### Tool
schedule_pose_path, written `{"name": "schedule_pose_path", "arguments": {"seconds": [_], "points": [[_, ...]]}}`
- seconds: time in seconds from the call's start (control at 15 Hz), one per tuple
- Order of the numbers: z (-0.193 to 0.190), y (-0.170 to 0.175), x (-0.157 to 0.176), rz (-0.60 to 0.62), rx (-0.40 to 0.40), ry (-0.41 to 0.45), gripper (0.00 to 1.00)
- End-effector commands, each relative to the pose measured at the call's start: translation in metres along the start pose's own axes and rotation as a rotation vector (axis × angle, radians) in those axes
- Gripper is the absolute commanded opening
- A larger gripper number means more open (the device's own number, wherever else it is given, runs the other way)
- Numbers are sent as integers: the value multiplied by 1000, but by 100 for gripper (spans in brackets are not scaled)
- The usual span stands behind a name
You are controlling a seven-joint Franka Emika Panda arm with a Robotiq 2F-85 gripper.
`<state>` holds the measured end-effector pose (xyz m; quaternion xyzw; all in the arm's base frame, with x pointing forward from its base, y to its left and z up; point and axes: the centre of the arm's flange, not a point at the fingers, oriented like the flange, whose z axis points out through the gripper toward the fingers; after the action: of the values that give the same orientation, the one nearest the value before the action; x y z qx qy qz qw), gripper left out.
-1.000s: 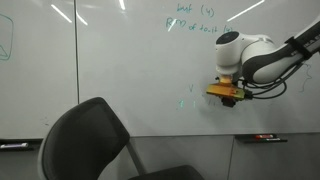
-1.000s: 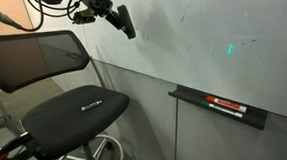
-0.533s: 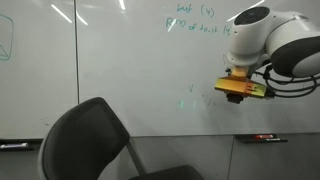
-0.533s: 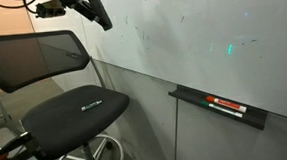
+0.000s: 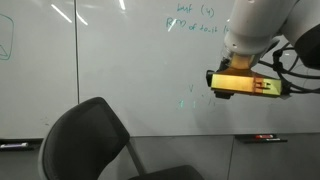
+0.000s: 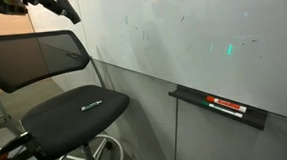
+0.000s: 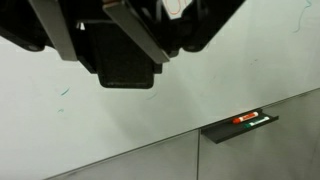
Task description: Erase the words on the whiteboard
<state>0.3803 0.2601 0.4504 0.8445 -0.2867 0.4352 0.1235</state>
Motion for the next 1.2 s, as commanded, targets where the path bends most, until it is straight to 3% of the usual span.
{"name": "schedule_pose_path", "arguments": {"seconds": [0.0, 0.33, 0.6, 0.87, 1.13], "points": [[-14, -60, -49, -181, 63, -72, 31], [-12, -131, -150, -444, 101, -184, 31], [17, -177, -209, -657, 74, -290, 31], [89, -208, -223, -858, -28, -370, 31], [156, -210, -219, -1017, -150, -504, 31]]}}
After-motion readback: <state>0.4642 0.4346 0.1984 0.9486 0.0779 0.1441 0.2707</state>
